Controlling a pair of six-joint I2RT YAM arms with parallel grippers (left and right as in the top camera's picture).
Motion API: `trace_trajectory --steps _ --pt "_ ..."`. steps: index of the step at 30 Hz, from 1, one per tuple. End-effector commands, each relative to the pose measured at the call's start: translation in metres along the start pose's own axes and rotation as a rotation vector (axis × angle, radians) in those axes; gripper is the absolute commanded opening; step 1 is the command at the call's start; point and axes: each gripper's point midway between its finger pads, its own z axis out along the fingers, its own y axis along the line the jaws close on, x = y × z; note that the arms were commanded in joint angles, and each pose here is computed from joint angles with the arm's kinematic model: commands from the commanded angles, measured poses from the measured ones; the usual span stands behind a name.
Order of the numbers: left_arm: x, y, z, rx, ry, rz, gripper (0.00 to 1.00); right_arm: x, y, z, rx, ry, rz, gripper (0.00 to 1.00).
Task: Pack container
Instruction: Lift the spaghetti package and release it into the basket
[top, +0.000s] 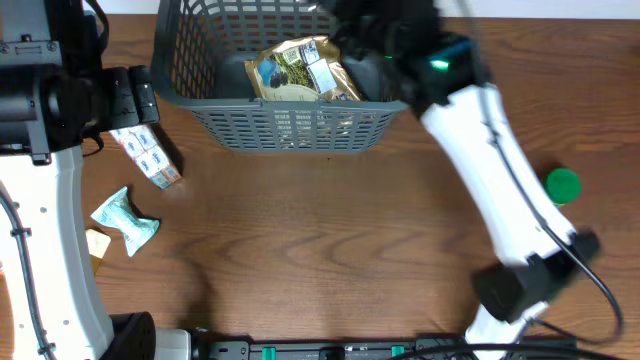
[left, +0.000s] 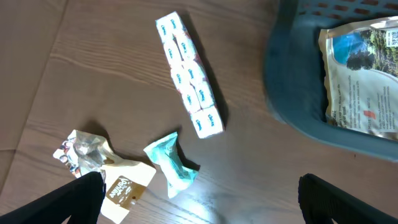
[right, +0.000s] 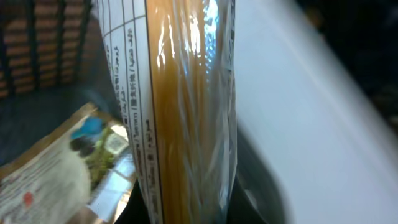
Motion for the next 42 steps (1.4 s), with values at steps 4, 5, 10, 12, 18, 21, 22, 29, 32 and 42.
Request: trace_trajectory --steps 4,5,10,12,18,21,22,29,32,42 --pt "0.001 0.002 0.002 -0.007 0.009 0.004 0.99 0.013 0.026 0.030 -0.081 0.053 -0.017 0.01" --pt "0.001 0.002 0.002 -0.007 0.008 0.004 0.99 0.024 0.037 0.036 -0.128 0.084 -0.026 0.01" --pt "0.001 0.002 0.002 -0.007 0.008 0.004 0.99 0.067 0.064 0.050 -0.243 0.208 -0.036 0.01" --pt "0.001 0.002 0.002 -0.007 0.008 0.004 0.99 0.078 0.070 0.053 -0.267 0.242 -0.033 0.01" --pt "0.001 0.002 0.002 -0.007 0.008 0.004 0.99 0.088 0.077 0.053 -0.292 0.277 -0.029 0.35" --pt "0.001 0.002 0.002 -0.007 0.009 0.004 0.99 0.084 0.076 0.050 -0.290 0.268 -0.032 0.86" --pt "0.001 0.002 0.002 -0.007 0.009 0.004 0.99 0.081 0.077 0.049 -0.289 0.263 -0.034 0.87" --pt "0.001 0.002 0.002 -0.007 0.008 0.004 0.99 0.032 0.048 0.020 -0.192 0.144 0.003 0.74" --pt "0.001 0.002 0.002 -0.007 0.008 0.004 0.99 -0.007 0.009 -0.014 -0.088 0.030 0.119 0.75" --pt "0.001 0.001 0.002 -0.003 0.009 0.004 0.98 0.106 -0.159 -0.183 0.583 0.224 0.991 0.88"
